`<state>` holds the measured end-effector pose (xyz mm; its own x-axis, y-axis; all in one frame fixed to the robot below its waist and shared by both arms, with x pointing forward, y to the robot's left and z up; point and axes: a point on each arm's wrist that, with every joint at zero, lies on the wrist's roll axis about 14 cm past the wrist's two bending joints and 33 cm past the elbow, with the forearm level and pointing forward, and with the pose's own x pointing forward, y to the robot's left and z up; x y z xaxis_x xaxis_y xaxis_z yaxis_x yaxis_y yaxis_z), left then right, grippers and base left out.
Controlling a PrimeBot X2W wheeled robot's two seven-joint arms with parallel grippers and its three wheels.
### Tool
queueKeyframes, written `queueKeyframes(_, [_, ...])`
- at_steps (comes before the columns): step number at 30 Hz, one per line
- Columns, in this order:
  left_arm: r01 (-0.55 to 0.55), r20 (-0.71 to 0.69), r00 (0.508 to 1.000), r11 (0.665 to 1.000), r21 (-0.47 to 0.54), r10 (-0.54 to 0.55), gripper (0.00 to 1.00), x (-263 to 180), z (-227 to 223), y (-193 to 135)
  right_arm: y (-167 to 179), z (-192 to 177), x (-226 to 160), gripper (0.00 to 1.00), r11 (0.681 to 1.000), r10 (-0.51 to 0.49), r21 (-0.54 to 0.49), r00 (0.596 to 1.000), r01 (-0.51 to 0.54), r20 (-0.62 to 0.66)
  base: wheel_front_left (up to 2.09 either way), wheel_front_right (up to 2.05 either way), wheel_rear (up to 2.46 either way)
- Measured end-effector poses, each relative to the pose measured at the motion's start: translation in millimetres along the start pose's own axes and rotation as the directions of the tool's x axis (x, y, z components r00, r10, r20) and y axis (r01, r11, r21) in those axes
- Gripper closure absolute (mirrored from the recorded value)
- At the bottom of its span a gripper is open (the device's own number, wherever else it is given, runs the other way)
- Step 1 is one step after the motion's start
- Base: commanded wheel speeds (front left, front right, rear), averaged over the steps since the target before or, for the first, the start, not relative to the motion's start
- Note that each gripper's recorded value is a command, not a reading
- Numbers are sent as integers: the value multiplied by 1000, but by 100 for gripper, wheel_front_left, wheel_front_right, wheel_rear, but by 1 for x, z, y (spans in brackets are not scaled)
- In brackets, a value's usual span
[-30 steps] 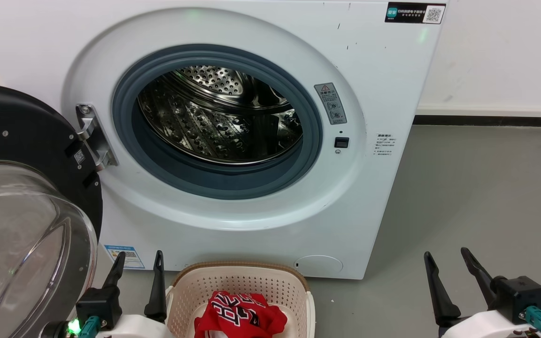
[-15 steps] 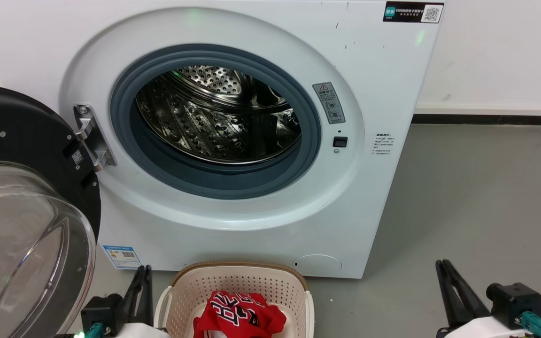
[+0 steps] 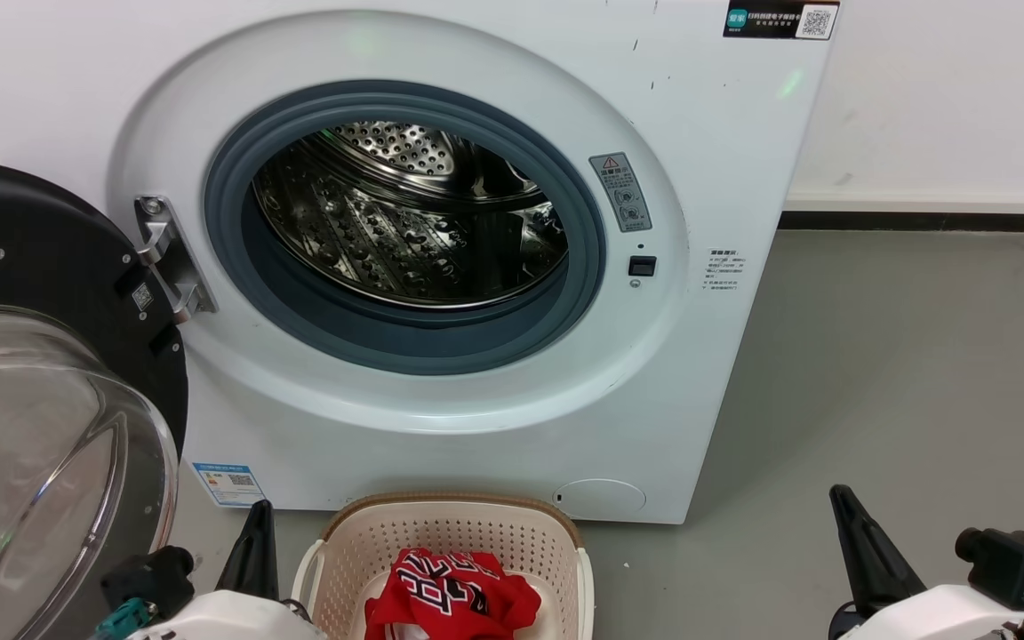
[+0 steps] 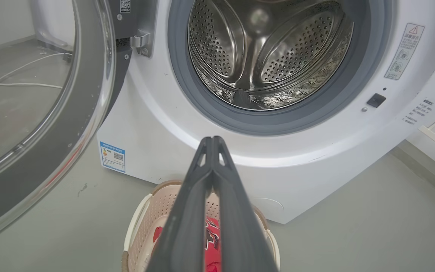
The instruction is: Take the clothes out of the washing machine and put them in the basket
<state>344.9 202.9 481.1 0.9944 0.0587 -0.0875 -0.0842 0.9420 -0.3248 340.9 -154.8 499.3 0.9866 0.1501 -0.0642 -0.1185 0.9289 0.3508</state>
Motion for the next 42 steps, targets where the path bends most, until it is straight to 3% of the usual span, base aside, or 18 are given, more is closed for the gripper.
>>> queueKeyframes(9, [-11,-19,1000,988,-156,8,100,4,0,1,-4,3,5,100,988,-6,156,1000,4,18,0,0,0])
queueKeyframes(19, [-15,-32,999,950,-313,6,100,9,0,1,-8,6,10,100,953,-16,303,999,6,29,0,0,0])
queueKeyframes(42, [-10,-38,999,812,-584,-15,100,19,4,-3,-19,12,20,100,820,-45,573,998,8,51,0,0,0])
